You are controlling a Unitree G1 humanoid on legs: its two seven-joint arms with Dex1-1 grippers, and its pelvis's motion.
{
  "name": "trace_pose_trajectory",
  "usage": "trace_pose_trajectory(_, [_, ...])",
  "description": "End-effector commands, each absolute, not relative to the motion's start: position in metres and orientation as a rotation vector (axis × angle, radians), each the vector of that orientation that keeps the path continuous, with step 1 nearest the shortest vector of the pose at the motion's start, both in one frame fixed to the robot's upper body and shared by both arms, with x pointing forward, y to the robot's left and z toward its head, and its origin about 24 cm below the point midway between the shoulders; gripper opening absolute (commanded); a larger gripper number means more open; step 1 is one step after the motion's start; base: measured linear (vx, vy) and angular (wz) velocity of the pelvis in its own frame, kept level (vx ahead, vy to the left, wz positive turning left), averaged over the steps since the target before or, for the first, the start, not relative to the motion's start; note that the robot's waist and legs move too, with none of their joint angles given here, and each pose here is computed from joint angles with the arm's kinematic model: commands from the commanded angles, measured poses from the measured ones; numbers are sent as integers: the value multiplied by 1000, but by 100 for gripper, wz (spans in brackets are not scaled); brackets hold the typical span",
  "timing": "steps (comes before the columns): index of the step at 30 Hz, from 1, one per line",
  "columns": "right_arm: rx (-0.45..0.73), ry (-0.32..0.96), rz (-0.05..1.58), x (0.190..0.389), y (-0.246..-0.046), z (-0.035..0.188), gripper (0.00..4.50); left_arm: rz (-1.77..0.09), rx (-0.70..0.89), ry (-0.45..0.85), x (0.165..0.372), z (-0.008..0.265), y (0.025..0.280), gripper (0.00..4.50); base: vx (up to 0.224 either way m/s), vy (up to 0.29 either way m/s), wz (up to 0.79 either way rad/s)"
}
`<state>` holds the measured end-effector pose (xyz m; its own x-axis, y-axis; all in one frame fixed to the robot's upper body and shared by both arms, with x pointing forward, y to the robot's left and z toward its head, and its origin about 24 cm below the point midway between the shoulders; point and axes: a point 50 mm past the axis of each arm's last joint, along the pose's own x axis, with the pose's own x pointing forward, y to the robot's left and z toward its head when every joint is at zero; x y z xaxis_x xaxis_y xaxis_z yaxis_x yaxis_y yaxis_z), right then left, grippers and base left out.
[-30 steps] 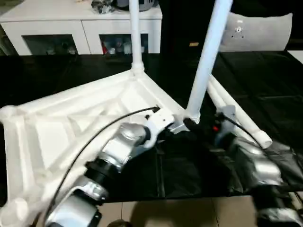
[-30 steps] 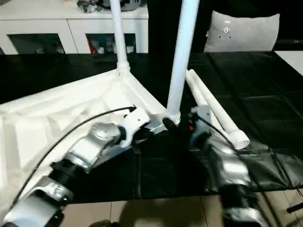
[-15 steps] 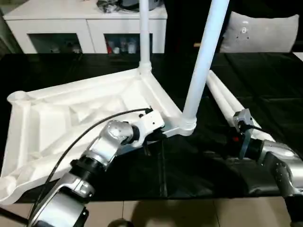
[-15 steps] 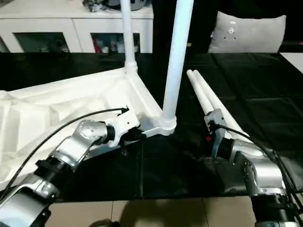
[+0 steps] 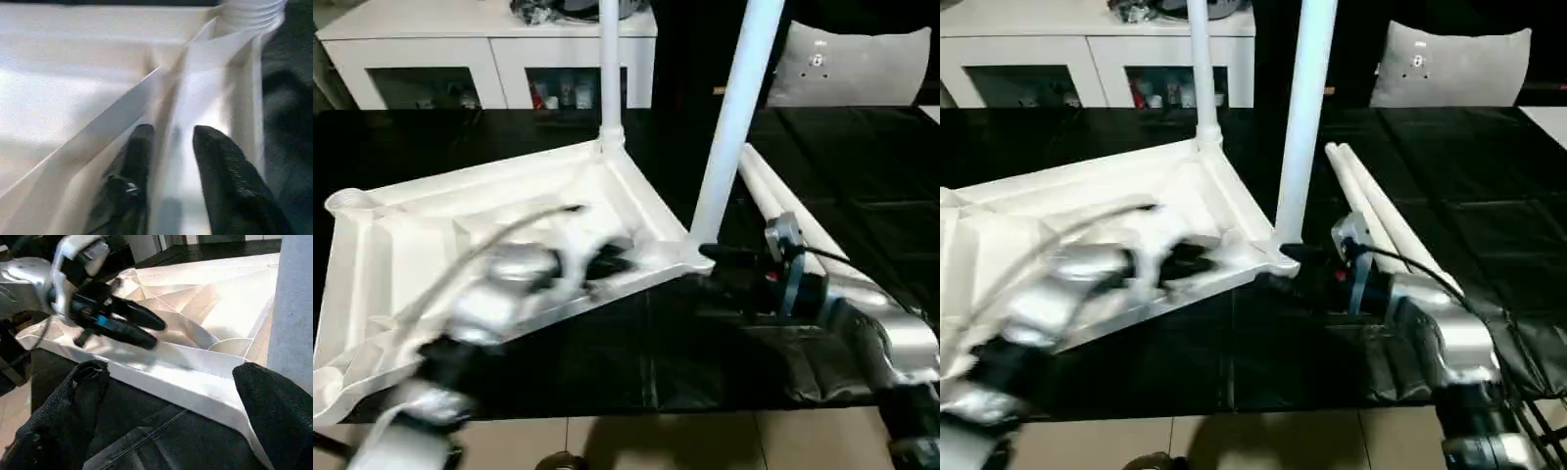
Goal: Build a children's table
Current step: Rotate table base
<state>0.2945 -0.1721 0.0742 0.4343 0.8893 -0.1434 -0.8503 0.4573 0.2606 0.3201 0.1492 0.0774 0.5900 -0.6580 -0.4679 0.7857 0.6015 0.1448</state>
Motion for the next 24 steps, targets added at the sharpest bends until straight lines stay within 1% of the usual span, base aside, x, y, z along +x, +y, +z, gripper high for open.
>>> trace_pose_trajectory(1, [104, 237, 1017, 308, -170, 76, 450, -784, 379, 379, 320, 86, 161, 181, 0, 0, 0])
trace_pose_trajectory(2, [104, 237, 1017, 308, -170, 76, 450, -784, 379, 379, 320, 86, 161, 181, 0, 0, 0])
trace_pose_trajectory(3, [77, 177, 806, 331, -174, 76, 450, -686, 381, 368, 321, 96, 174, 192, 0, 0, 0])
trace_pose_trajectory(4, [77, 177, 806, 331, -174, 76, 450, -686, 381, 368, 321, 96, 174, 192, 0, 0, 0])
trace_pose_trajectory(5, [91, 148, 706, 340, -177, 76, 450, -618, 380, 357, 321, 103, 182, 192, 0, 0, 0])
trace_pose_trajectory(8, [96, 161, 759, 335, -170, 72, 450, -538, 388, 354, 323, 107, 191, 192, 0, 0, 0])
trace_pose_trajectory(12, [72, 197, 873, 320, -157, 64, 450, -401, 422, 391, 325, 106, 213, 192, 0, 0, 0])
trace_pose_trajectory(13, [69, 202, 884, 318, -156, 62, 450, -387, 428, 398, 324, 105, 215, 176, 0, 0, 0])
trace_pose_trajectory(14, [69, 202, 884, 318, -156, 62, 450, -387, 428, 398, 324, 105, 215, 176, 0, 0, 0])
trace_pose_trajectory(15, [53, 228, 932, 312, -151, 56, 450, -326, 478, 428, 324, 105, 225, 165, 0, 0, 0])
trace_pose_trajectory(16, [45, 238, 948, 310, -149, 54, 450, -299, 493, 441, 323, 105, 229, 157, 0, 0, 0])
trace_pose_trajectory(17, [30, 261, 959, 308, -147, 50, 450, -244, 517, 459, 323, 107, 237, 154, 0, 0, 0])
trace_pose_trajectory(18, [23, 277, 959, 307, -146, 48, 450, -215, 531, 466, 323, 108, 241, 138, 0, 0, 0])
trace_pose_trajectory(19, [10, 296, 954, 306, -145, 46, 450, -186, 550, 475, 323, 108, 247, 138, 0, 0, 0])
trace_pose_trajectory(22, [-16, 339, 939, 306, -144, 41, 450, -132, 608, 499, 322, 109, 259, 115, 0, 0, 0])
trace_pose_trajectory(24, [-48, 364, 908, 310, -143, 38, 450, -101, 666, 537, 319, 109, 270, 99, 0, 0, 0])
